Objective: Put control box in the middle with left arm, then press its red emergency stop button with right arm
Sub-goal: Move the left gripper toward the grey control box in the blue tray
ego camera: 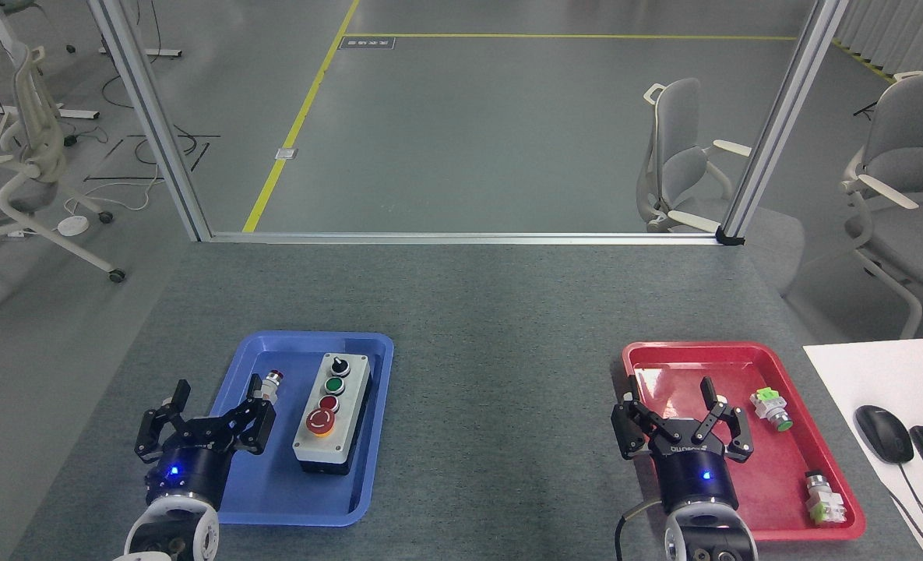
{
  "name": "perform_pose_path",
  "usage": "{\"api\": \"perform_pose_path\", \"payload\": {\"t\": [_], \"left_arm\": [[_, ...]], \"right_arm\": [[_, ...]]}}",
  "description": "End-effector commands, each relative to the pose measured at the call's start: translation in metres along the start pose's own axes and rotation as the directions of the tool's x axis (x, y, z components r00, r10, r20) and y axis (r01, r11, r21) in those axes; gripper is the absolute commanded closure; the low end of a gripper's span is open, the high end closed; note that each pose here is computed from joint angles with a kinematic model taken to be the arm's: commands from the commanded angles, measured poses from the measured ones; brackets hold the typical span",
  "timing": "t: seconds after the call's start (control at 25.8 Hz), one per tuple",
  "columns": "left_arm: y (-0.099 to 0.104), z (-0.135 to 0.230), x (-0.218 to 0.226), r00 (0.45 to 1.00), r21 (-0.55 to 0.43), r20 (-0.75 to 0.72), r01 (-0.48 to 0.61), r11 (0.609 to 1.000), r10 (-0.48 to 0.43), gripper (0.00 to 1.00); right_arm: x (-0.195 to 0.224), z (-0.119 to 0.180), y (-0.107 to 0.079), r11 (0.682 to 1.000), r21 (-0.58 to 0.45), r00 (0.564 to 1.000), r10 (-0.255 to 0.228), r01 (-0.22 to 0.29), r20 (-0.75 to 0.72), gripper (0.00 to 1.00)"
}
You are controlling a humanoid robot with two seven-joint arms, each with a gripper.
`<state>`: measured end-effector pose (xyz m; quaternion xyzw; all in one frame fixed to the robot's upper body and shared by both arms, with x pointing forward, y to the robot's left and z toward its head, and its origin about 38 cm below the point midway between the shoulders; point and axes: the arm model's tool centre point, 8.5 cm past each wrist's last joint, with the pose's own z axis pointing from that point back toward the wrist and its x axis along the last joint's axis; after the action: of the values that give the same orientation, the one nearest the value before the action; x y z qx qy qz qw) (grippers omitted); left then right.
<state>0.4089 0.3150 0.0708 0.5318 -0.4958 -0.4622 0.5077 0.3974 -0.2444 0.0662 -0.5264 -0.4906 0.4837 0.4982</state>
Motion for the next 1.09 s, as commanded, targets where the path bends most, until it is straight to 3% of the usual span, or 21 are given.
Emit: {"api": "perform_pose_path", "payload": {"t": [0.0, 0.39, 0.7, 0.85, 1.05], "left_arm": [[-0.001, 0.002, -0.002, 1.0, 0.001, -0.008, 0.004, 1.0, -0.004, 0.01], [0.013, 0.005, -0.005, 1.0, 0.068, -0.008, -0.018, 0.998, 0.019, 0.01], [-0.007, 0.07, 0.009, 0.993, 0.016, 0.115, -0.014, 1.0, 0.012, 0.01], [-0.018, 0.08, 0.031, 0.987, -0.016, 0.164, 0.003, 1.0, -0.001, 0.01], [-0.042, 0.086, 0.066, 0.973, -0.052, 0.181, 0.154, 0.987, -0.142, 0.02]], "right_arm": [[-0.001, 0.0, 0.001, 1.0, 0.002, 1.0, 0.003, -0.003, 0.0, 0.02], [0.01, 0.001, 0.001, 1.0, 0.003, 1.0, -0.004, 0.004, 0.003, 0.02], [0.033, 0.0, 0.0, 1.0, 0.0, 0.999, -0.025, 0.025, 0.021, 0.02], [0.033, 0.0, 0.0, 1.0, 0.001, 1.0, -0.02, 0.02, 0.024, 0.02], [0.029, 0.0, 0.001, 1.0, 0.002, 1.0, -0.011, 0.011, 0.022, 0.02]]}}
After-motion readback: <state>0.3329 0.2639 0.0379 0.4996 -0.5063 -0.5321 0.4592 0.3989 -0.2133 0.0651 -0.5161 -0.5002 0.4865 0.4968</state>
